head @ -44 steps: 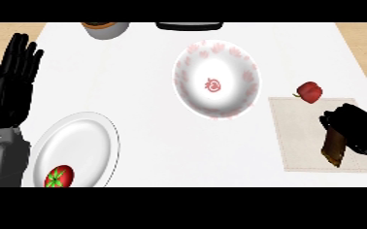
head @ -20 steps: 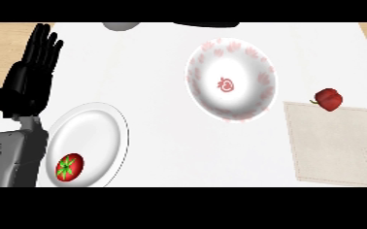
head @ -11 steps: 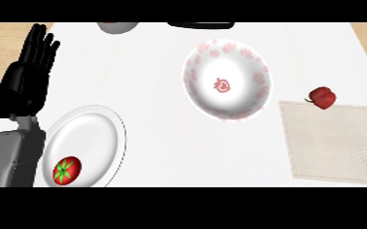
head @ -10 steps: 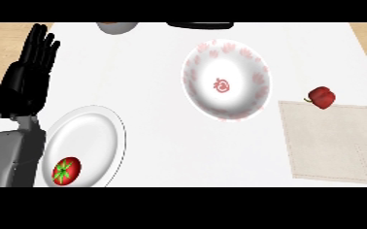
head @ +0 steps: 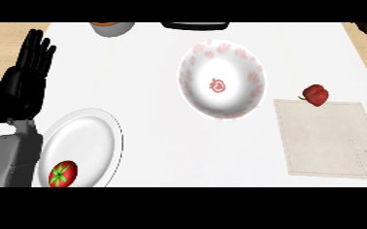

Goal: Pick the sweet potato from the placemat and place it in the bowl

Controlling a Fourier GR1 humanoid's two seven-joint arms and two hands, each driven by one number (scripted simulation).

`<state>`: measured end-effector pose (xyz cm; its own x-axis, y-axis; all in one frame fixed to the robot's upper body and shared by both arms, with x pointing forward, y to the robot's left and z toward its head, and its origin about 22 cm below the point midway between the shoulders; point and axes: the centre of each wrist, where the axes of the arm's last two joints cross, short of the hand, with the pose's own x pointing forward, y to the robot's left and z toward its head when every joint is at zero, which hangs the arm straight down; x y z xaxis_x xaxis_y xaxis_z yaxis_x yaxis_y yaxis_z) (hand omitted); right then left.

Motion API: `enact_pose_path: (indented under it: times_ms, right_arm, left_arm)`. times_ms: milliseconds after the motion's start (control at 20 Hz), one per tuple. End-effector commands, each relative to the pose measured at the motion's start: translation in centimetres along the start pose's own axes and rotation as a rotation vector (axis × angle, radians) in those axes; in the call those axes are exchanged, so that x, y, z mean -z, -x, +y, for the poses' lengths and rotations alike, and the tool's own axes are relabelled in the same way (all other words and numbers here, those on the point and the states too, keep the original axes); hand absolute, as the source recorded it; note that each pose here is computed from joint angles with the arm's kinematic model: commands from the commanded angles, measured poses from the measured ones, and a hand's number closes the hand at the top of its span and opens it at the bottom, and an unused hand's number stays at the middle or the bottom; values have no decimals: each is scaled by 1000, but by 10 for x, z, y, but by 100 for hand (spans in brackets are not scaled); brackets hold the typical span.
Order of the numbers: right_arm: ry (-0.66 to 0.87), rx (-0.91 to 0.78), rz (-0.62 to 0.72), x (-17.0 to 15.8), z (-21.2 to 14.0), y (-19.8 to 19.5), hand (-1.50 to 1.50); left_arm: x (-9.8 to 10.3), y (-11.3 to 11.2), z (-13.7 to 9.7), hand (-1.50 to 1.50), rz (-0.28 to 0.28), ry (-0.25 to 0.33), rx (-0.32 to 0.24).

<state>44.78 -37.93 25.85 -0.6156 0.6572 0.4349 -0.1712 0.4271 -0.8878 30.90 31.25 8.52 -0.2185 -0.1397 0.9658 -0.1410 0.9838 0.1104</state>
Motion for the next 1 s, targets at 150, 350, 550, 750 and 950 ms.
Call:
enact_pose_path:
  times_ms: [150, 350, 550, 750, 950]
  right_arm:
    - [-245, 138, -177, 74, 30, -41, 150]
    - [-319, 156, -172, 91, 74, -41, 150]
    - [-335, 141, -168, 117, 133, -57, 150]
    - [-340, 105, -144, 120, 167, -62, 150]
    - [-358, -3, -91, 118, 209, -66, 150]
  left_arm:
    - [0, 7, -5, 0, 28, -25, -5]
    - [-1, 3, 10, 0, 19, -25, -1]
    - [-6, -3, 3, 0, 7, -28, 3]
    - [-16, 2, 23, 0, 14, -37, 17]
    - [-19, -5, 20, 0, 35, -37, 13]
